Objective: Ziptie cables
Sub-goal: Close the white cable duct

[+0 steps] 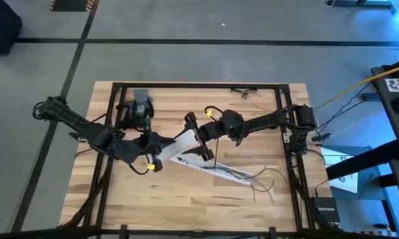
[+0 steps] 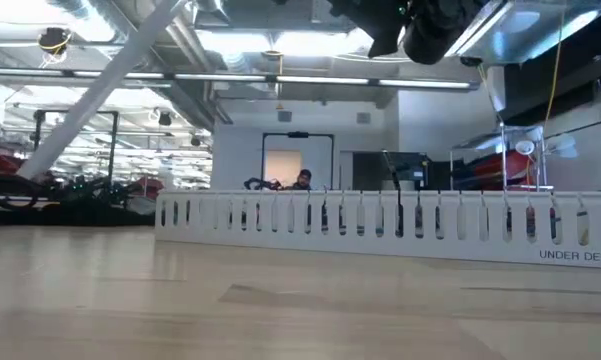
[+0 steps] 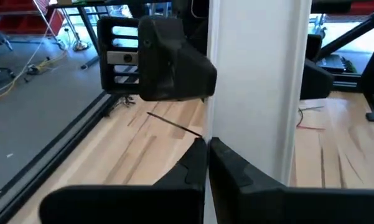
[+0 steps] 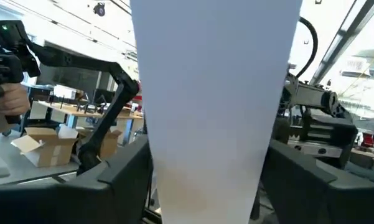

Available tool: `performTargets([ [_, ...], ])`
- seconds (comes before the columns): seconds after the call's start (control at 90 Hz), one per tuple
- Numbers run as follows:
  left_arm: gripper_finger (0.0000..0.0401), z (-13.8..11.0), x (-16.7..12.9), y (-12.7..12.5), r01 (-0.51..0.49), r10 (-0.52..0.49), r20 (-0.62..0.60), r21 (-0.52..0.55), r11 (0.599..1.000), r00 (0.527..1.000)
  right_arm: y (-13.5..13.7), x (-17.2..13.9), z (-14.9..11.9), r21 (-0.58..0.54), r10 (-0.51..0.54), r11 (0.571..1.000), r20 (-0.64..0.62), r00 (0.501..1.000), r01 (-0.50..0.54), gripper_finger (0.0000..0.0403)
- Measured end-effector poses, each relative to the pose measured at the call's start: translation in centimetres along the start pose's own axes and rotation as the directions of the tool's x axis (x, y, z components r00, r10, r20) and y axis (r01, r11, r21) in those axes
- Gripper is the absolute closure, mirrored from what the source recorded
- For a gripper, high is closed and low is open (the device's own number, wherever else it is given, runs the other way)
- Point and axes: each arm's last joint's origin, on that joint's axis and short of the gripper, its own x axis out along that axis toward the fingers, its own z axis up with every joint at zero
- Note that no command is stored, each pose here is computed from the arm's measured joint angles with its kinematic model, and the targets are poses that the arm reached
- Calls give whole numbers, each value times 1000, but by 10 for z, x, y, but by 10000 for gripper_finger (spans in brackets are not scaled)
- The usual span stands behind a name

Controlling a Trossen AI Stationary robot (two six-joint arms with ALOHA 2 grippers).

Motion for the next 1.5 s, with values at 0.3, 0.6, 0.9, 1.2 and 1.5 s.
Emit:
performTargets([
  [0.3, 401, 5, 3, 3, -8, 7, 29, 23, 1000, 1000, 0, 8, 6, -15, 19, 1000, 13, 1000, -19, 180],
  [0.6, 382, 8, 6, 4, -24, 23, 47, 30, 999, 999, -3, 13, 12, -16, 13, 1000, 20, 1000, -12, 177],
  [0.9, 340, 7, 6, 5, -22, 20, 41, 62, 998, 999, -3, 14, 12, -13, 11, 1000, 15, 1000, -11, 170],
  [1.2, 239, 12, -21, 19, 43, -50, 57, 113, 993, 997, -9, 25, 24, 9, 19, 1000, 24, 1000, -19, 174],
  [1.5, 210, -5, -48, 45, 50, -45, -81, 66, 997, 996, -25, 52, 58, 120, 111, 988, -130, 985, -95, 174],
])
